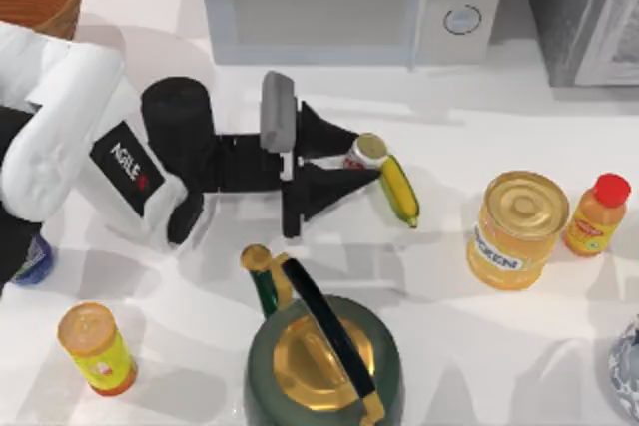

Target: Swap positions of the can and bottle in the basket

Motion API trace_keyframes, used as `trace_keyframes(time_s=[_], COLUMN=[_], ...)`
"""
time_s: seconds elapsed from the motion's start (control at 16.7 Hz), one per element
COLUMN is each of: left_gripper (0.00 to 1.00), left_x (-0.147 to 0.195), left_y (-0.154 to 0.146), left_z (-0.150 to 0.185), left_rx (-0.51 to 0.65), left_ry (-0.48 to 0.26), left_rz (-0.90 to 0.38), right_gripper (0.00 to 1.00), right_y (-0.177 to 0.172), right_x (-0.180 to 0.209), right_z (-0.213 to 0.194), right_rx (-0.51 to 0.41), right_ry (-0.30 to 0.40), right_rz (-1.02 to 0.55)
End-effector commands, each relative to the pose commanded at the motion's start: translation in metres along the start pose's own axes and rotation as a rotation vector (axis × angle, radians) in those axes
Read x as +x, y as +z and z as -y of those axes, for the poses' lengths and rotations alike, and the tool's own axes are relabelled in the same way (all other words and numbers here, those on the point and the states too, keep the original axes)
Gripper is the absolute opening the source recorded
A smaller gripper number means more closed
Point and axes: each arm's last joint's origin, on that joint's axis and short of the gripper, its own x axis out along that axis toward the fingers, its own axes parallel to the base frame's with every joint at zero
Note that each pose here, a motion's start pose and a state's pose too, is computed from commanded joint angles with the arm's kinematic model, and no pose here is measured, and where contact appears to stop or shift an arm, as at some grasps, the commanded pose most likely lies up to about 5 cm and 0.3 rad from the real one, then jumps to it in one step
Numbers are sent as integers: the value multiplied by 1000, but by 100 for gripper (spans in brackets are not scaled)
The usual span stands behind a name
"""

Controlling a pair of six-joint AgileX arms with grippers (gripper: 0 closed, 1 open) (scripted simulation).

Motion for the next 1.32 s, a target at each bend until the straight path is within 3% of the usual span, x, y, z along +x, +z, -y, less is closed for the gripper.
trace_keyframes(time_s=[0.42,1.2,1.32], left_gripper=[0,98,100], left_x=[4,4,4], left_y=[-11,-11,-11], left_z=[-1,-1,-1], left_rx=[10,10,10], left_ry=[-27,-27,-27], left_rz=[3,3,3], right_gripper=[100,100,100], right_y=[0,0,0], right_x=[0,0,0], right_z=[0,0,0], right_rx=[0,0,0], right_ry=[0,0,0], right_rz=[0,0,0])
